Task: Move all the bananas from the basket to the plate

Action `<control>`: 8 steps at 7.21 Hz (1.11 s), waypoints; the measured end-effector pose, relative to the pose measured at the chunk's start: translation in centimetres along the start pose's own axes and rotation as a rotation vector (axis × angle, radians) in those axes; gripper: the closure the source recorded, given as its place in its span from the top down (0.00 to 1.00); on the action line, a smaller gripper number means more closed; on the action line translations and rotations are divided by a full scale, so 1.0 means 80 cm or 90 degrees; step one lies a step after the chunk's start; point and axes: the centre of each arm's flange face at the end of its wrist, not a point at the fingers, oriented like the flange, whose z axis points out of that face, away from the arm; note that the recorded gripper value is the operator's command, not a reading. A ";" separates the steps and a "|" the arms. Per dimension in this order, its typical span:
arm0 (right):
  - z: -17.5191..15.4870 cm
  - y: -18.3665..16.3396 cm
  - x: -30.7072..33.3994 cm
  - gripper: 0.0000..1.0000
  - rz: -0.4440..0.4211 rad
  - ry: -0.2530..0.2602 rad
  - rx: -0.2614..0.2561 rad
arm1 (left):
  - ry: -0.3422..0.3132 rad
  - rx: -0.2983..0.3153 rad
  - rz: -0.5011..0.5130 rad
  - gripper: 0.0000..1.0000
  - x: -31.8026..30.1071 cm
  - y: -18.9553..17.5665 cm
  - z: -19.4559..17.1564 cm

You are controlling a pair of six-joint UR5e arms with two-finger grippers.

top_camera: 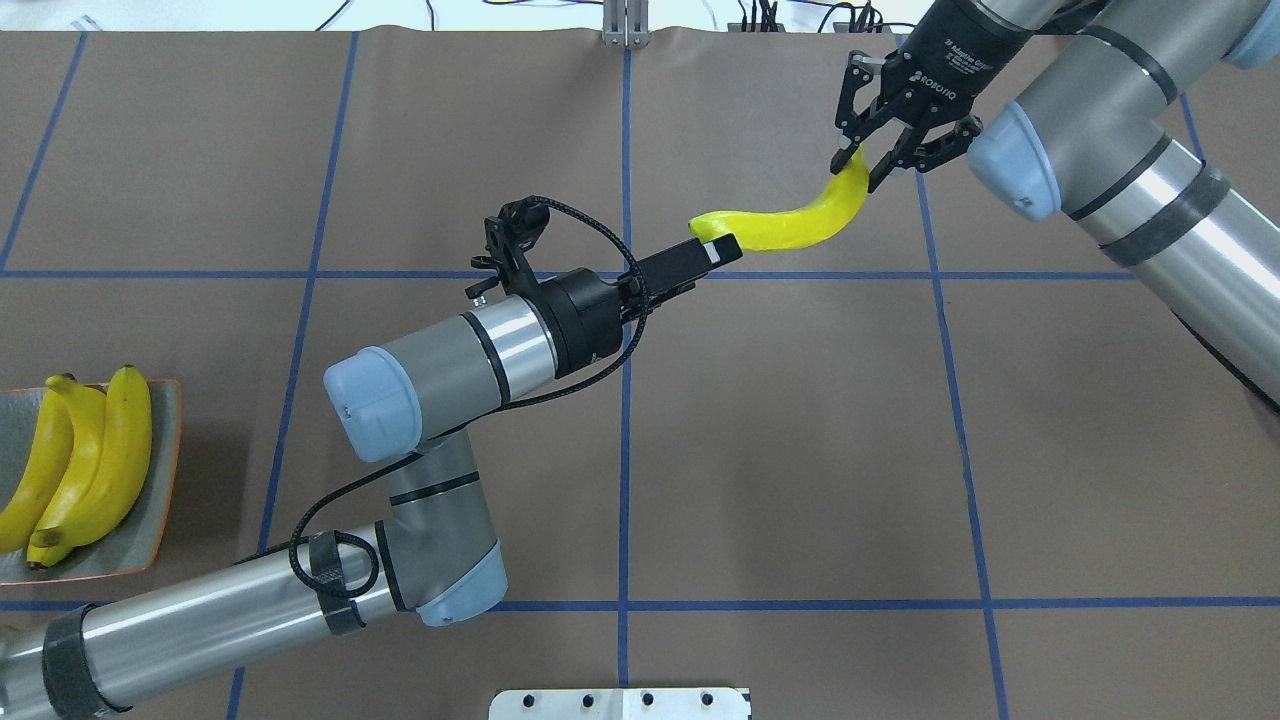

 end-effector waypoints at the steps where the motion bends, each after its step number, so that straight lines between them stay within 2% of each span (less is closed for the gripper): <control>1: 0.002 -0.001 -0.005 0.00 0.025 0.000 -0.003 | 0.001 0.006 0.000 0.99 0.001 -0.001 0.000; 4: 0.000 0.003 -0.022 0.00 0.097 -0.005 -0.008 | 0.001 0.025 -0.001 0.99 0.001 -0.004 0.001; 8: -0.004 0.016 -0.032 0.00 0.127 -0.017 -0.026 | -0.004 0.055 -0.016 0.97 -0.003 -0.012 0.006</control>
